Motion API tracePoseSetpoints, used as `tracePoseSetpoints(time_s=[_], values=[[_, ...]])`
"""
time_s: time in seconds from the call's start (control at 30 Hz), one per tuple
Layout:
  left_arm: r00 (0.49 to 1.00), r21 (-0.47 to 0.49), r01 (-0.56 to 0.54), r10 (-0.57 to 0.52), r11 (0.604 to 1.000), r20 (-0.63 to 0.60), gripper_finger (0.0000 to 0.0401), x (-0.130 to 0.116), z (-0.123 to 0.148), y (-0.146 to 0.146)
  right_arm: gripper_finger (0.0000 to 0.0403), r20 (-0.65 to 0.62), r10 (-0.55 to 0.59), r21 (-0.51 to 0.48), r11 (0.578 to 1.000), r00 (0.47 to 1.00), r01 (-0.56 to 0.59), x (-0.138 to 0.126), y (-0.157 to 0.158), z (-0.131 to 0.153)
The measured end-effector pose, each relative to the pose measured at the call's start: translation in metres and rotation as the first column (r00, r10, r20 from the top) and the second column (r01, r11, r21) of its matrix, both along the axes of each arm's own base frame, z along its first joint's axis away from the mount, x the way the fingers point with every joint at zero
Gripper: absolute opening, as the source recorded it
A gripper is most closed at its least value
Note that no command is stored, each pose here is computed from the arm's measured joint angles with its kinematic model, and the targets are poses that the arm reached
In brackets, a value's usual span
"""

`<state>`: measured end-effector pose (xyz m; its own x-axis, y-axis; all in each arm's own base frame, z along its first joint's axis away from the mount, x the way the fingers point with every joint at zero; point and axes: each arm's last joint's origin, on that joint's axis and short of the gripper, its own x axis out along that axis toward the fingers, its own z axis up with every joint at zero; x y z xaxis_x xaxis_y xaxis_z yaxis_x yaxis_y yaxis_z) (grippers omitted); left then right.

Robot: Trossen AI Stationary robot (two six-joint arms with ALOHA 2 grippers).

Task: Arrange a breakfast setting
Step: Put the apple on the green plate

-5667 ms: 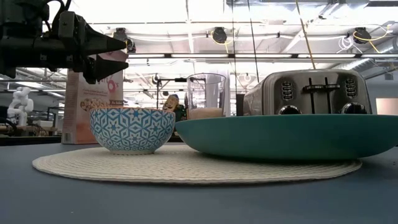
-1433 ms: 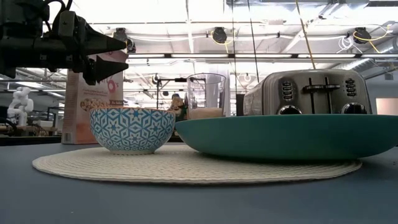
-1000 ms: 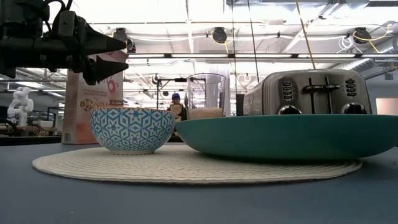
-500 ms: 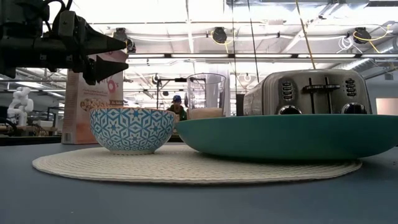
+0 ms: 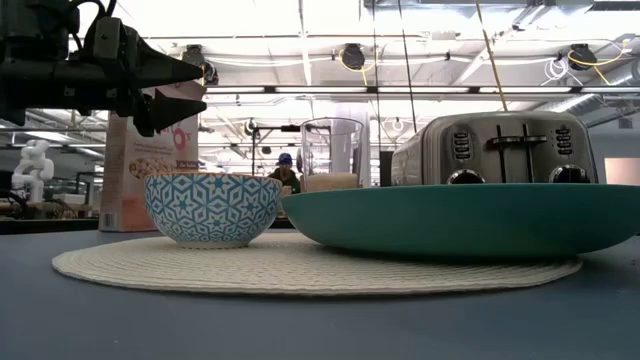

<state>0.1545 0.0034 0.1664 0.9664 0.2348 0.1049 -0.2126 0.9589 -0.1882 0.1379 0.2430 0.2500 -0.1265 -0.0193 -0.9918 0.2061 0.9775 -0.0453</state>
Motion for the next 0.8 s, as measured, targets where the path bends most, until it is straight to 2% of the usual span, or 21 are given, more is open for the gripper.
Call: tracePoseSetpoints(time_s=[0.1,0.3,0.53,0.67,0.8], values=[[1.000,0.000,0.000,0.000,1.000,0.000,0.0390,0.000,0.000,0.000,0.0285,0.040,-0.030,0.001,1.000,0.999,0.030,0.003,-0.014,0.013],[1.000,0.000,0.000,0.000,1.000,0.000,0.0390,0.000,0.000,0.000,0.0285,0.234,-0.085,-0.016,0.996,0.969,0.092,0.011,-0.040,0.036],[1.000,0.000,0.000,0.000,1.000,0.000,0.0390,0.000,0.000,0.000,0.0285,0.458,-0.089,-0.092,0.985,0.884,0.147,0.023,-0.063,0.050],[1.000,0.000,0.000,0.000,1.000,0.000,0.0390,0.000,0.000,0.000,0.0285,0.560,-0.068,-0.152,0.971,0.826,0.183,0.033,-0.070,0.053],[1.000,0.000,0.000,0.000,1.000,0.000,0.0390,0.000,0.000,0.000,0.0285,0.632,-0.066,-0.163,0.963,0.772,0.215,0.042,-0.073,0.055]])
